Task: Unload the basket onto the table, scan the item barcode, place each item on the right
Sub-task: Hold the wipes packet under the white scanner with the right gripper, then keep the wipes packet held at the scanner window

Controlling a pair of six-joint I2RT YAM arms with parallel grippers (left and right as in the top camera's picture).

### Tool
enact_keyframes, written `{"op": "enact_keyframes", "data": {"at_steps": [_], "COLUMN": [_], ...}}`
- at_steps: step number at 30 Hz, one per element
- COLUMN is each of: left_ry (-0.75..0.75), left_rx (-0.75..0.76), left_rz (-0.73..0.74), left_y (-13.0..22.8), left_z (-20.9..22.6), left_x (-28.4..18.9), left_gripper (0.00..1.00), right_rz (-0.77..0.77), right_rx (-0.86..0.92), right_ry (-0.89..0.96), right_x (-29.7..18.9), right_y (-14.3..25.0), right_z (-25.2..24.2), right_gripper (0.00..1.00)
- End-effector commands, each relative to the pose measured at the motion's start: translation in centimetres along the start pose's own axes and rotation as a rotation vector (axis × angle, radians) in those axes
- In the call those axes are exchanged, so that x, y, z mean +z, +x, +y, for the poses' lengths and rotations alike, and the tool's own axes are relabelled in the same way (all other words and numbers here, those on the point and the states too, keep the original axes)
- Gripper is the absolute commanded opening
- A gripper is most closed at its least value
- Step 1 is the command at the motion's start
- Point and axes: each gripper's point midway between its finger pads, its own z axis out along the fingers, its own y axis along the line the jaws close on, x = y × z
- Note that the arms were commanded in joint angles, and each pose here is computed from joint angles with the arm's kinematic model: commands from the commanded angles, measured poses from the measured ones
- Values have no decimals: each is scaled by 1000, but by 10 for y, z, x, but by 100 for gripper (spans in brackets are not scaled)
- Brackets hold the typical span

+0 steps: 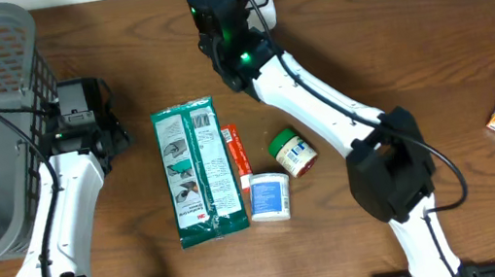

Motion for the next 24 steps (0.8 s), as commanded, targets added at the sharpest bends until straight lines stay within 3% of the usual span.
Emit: {"op": "enact_keyframes", "data": {"at_steps": [1, 7, 24], "left_ry": [-22, -22, -22], "left_rx": [-2, -2, -2], "left_rz": [13, 13, 13], "left_y": [5, 5, 5], "left_z": [4, 4, 4], "left_x": [5, 5, 5], "left_gripper": [86, 86, 86], "right_rz": [-21, -46, -215], "right_rx": [-35, -118, 2], "right_ry": [0, 33, -43], "right_x": [21, 45, 51], "right_y": [5, 18, 0], "right_z": [38, 71, 101], "right_gripper": [1, 1, 1]}}
